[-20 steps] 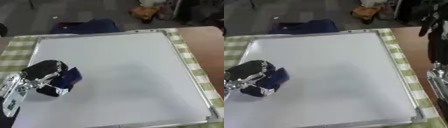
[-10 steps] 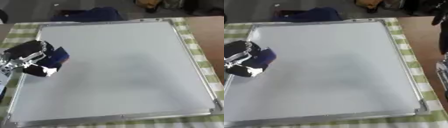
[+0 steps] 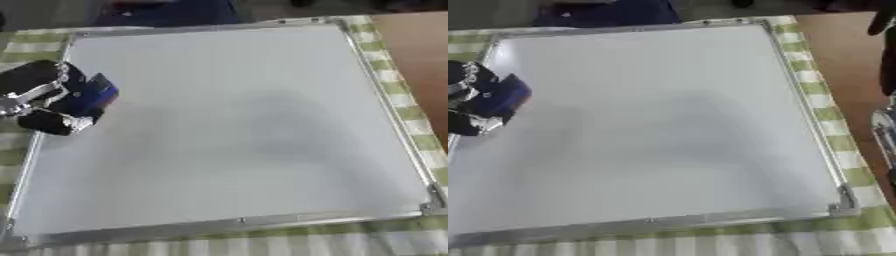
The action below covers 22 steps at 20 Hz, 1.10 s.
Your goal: Wipe the whiteboard clean with a brush.
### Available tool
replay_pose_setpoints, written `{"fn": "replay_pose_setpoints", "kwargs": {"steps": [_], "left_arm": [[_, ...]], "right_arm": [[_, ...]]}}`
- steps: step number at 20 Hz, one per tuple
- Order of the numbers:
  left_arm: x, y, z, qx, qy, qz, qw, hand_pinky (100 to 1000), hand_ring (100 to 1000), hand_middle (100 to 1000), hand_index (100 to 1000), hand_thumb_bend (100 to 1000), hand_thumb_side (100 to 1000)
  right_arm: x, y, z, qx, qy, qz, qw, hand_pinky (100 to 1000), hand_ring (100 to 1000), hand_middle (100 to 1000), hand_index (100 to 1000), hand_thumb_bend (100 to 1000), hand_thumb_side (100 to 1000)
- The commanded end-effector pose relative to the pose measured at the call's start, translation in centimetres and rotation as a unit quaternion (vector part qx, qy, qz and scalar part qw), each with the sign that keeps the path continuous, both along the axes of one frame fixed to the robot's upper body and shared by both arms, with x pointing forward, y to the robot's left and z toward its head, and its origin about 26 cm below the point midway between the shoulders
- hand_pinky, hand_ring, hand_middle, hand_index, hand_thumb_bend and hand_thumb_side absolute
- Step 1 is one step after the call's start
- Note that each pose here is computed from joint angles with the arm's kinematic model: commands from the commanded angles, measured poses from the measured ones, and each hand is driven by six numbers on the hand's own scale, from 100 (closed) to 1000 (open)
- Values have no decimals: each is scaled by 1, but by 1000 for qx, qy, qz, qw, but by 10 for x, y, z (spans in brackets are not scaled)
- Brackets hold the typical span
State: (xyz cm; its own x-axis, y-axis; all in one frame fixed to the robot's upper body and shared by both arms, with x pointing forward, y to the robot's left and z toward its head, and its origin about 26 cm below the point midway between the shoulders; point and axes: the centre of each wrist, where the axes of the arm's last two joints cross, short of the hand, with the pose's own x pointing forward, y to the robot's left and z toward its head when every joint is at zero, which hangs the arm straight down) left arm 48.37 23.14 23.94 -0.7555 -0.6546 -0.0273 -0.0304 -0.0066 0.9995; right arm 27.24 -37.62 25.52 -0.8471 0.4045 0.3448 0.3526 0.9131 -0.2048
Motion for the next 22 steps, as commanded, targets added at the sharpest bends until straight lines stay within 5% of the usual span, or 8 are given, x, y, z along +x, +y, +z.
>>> {"fn": "replay_pose_setpoints", "kwargs": {"steps": [1,13,22], "left_arm": [[3,15,16,-7,-4,28,1000,725,523,305,112,175,519],[16,25,7,-34,-4,115,993,719,519,300,114,184,508],[21,25,0,-23,3,119,993,716,524,307,131,283,534]], "right_arm": [[-3,0,11,-22,-12,-3,1000,726,589,476,268,180,971],[-3,0,10,-22,-13,-2,1000,727,587,473,266,186,969],[-3,0,8,-20,-11,-6,1000,728,586,471,264,188,966]]}}
